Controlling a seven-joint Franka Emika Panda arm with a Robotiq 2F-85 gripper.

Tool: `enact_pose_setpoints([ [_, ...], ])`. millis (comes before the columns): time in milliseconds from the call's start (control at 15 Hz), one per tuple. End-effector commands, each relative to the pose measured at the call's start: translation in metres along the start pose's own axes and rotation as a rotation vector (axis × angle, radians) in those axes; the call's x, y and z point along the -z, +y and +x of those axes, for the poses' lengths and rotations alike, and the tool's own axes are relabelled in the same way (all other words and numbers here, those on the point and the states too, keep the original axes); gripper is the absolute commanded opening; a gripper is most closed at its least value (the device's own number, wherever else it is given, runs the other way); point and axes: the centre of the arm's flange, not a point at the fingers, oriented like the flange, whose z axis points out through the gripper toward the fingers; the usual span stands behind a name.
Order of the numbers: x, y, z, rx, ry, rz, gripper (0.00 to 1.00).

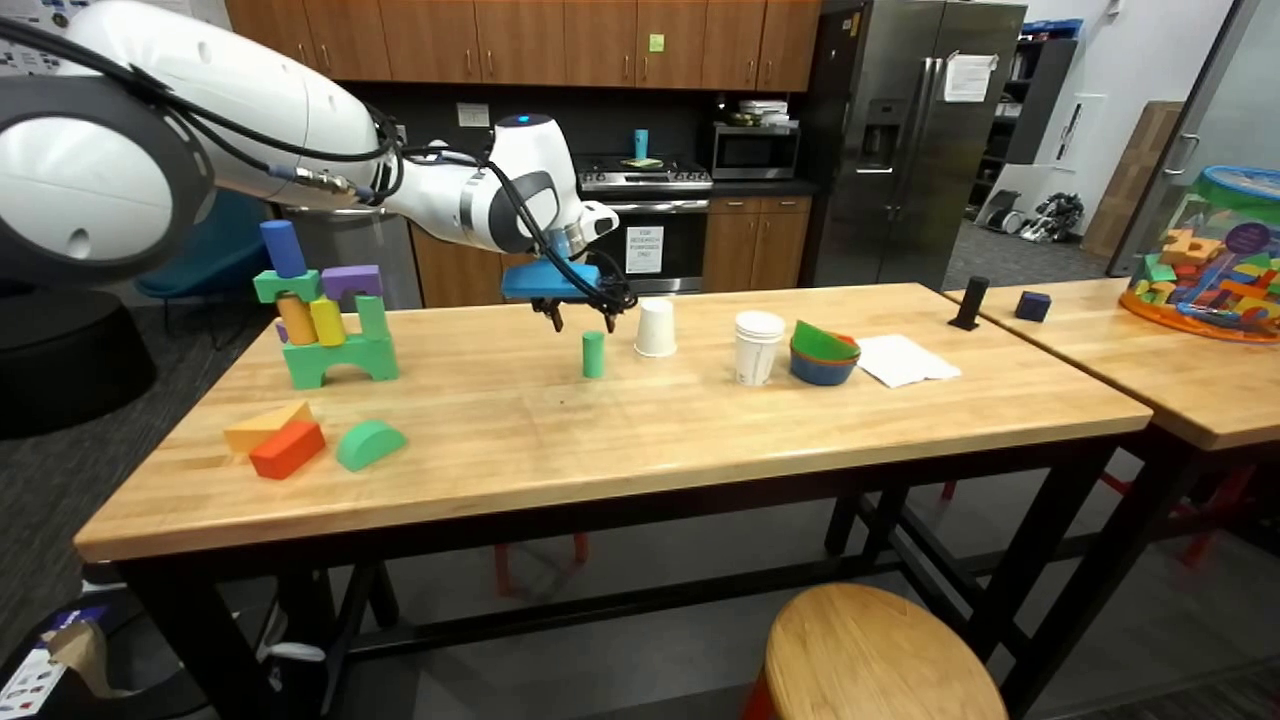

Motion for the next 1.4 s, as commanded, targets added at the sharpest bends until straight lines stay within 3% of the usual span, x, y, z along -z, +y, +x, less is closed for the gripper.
enact_pose_setpoints([
  [0, -0.0021, -0.008, 0.0007, 0.003, 0.013, -0.016, 1.0],
  [1333, -0.0004, -0.0028, -0.003, -0.025, 0.015, -0.043, 1.0],
])
